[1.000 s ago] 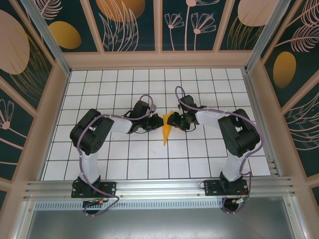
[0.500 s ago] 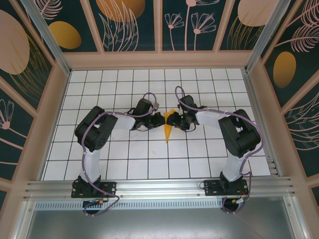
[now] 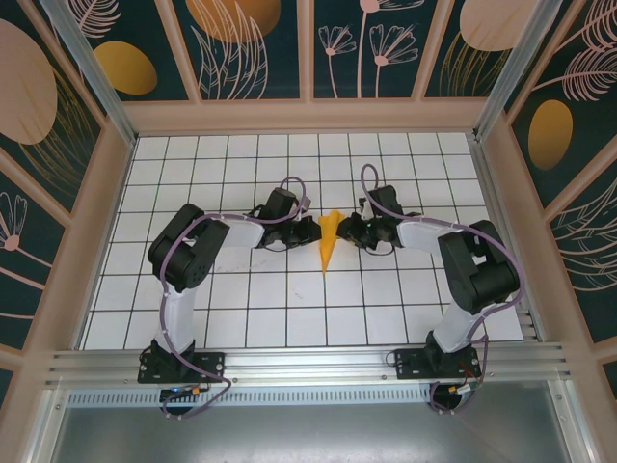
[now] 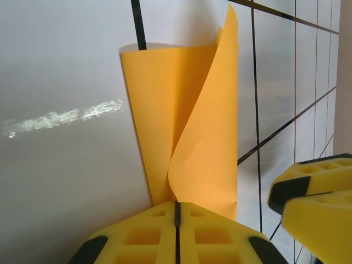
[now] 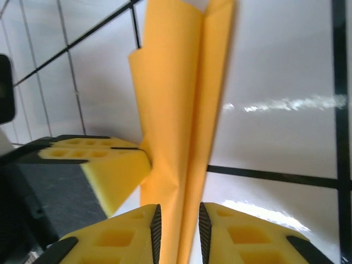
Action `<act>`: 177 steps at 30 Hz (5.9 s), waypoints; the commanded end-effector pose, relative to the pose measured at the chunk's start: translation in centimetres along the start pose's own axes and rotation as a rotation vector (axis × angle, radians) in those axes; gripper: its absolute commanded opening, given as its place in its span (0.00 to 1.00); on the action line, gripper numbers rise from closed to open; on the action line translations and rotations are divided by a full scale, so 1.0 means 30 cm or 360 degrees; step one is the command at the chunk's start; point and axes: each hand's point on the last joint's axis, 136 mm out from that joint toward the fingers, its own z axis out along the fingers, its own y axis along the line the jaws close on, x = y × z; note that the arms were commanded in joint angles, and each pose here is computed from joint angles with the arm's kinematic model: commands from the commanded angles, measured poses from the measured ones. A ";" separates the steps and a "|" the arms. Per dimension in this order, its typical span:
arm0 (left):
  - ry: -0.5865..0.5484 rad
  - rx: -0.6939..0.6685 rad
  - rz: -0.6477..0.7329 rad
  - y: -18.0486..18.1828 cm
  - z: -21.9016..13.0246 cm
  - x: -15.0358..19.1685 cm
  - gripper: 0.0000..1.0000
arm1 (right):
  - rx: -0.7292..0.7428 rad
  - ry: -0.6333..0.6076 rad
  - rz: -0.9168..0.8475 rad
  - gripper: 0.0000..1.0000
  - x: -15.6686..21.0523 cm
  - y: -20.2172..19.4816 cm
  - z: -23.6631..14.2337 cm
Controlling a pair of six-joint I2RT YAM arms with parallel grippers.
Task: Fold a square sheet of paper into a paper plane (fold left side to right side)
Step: Fold the wing for the fifth time at the center of the table.
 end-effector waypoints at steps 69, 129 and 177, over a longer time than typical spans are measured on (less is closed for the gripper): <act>-0.0139 -0.0277 0.0090 0.065 -0.074 -0.077 0.29 | 0.0321 0.0109 0.0020 0.23 -0.013 -0.126 0.168; 0.0303 -0.0148 0.0190 0.012 0.010 0.284 0.34 | 0.0214 0.0039 -0.0048 0.22 -0.058 -0.045 0.148; 0.0402 -0.0493 0.0148 0.161 0.033 0.353 0.30 | 0.0231 0.0049 -0.0121 0.00 -0.017 -0.042 0.148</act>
